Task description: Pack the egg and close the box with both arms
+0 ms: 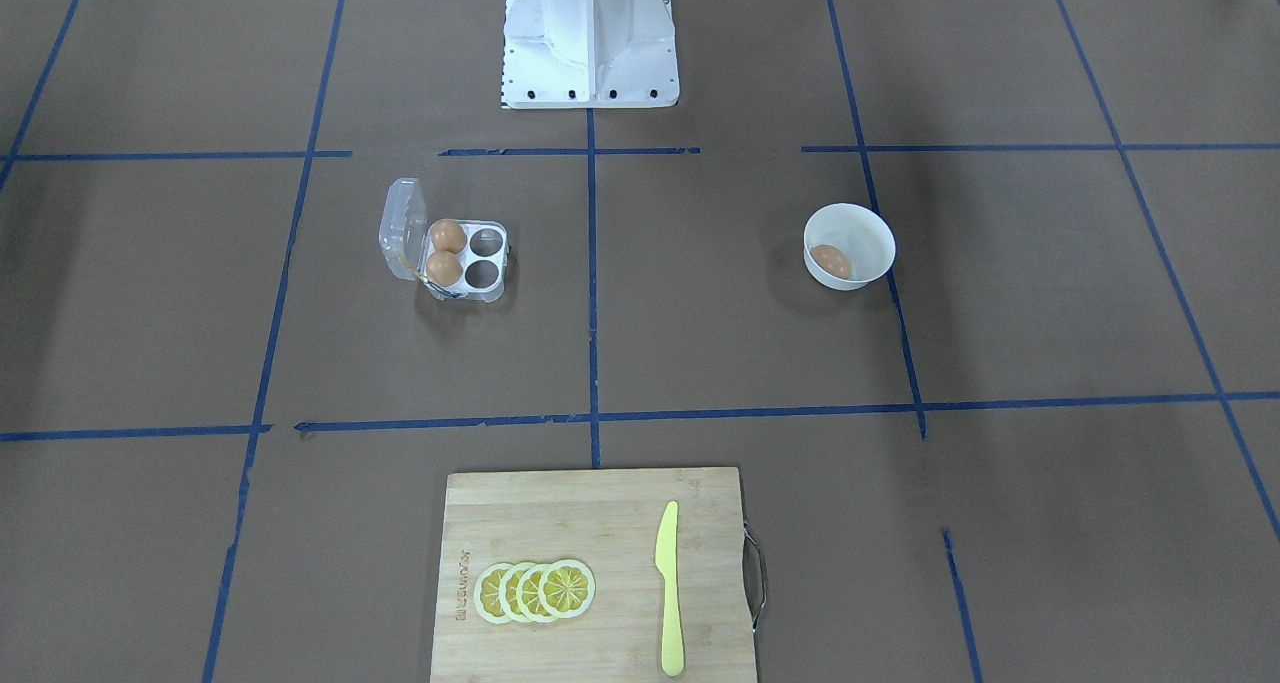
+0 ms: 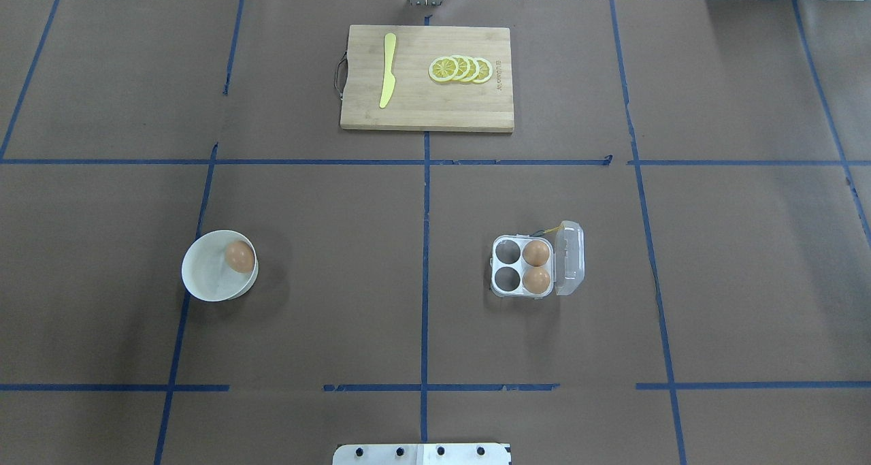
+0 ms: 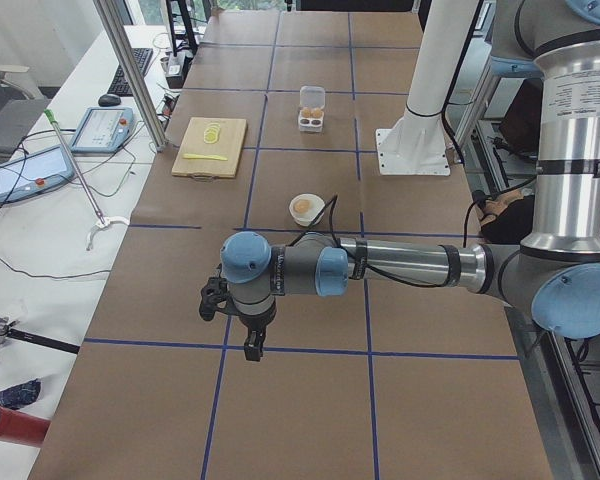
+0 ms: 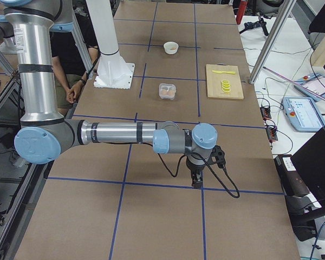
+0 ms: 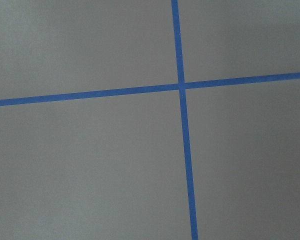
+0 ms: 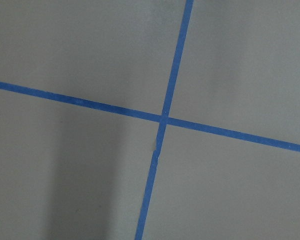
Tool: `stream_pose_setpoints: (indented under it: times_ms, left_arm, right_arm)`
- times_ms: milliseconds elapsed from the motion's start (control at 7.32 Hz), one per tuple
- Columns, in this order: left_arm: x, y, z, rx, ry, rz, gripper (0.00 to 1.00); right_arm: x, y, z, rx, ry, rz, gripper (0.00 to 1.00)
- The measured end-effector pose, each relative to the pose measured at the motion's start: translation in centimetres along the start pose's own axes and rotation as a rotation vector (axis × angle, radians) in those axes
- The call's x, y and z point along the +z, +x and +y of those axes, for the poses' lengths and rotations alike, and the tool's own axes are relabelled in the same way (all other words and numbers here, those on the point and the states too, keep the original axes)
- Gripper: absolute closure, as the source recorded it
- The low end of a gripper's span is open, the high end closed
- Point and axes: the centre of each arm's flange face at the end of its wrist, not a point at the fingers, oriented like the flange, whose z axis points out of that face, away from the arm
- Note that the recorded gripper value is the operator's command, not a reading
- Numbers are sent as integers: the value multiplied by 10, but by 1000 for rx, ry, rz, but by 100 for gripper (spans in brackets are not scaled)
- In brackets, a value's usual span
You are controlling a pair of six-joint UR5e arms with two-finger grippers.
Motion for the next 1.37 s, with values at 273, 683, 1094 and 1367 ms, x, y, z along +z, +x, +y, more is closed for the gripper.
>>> stream_pose_setpoints:
  times_ms: [273, 683, 1094, 1367]
  left_arm:
    - [-2, 4, -1, 15, 11, 0, 0]
    - [-6, 9, -3, 30, 23, -2, 0]
    - [-20, 23, -10, 58, 52, 2, 0]
    - [-30, 36, -19, 93, 86, 3, 0]
  right_arm:
    - [0, 0, 0, 1, 0, -1, 0]
    - [0, 0, 0, 1, -1, -2, 0]
    - [1, -4, 0, 2, 4, -39, 0]
    - [1, -7, -1, -7, 8, -55, 0]
